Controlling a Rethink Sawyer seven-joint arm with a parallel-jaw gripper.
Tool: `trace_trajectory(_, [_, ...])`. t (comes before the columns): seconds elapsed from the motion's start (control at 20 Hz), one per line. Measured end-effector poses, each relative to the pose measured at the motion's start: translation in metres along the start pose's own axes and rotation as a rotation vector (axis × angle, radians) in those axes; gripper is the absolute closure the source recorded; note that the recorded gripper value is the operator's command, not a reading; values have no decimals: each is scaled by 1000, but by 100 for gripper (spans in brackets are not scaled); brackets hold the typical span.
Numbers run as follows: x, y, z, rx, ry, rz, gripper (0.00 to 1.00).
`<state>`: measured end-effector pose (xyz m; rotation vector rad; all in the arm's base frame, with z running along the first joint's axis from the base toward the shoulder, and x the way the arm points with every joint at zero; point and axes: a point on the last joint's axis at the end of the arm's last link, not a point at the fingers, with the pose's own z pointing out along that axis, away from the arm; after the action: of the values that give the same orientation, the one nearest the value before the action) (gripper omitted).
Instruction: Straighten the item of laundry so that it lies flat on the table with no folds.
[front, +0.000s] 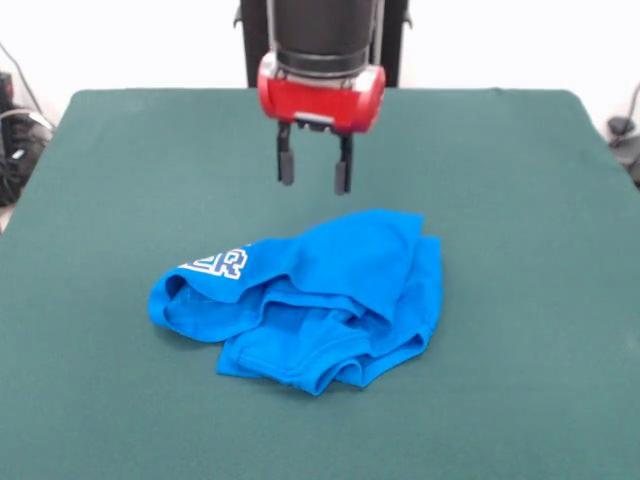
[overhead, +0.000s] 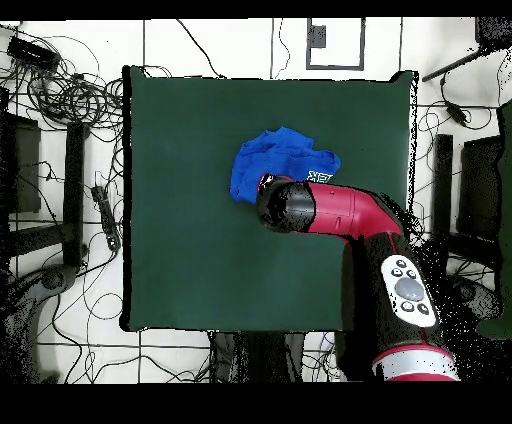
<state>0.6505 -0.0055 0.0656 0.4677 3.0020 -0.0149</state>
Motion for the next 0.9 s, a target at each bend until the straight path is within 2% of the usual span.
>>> trace_trajectory(0.3, [-12, -25, 16, -6, 9, 47, 0])
trace_trajectory(0.5, [-30, -48, 19, -17, -9, 82, 0])
trace_trajectory(0.9, [-61, -70, 18, -10, -71, 81, 0])
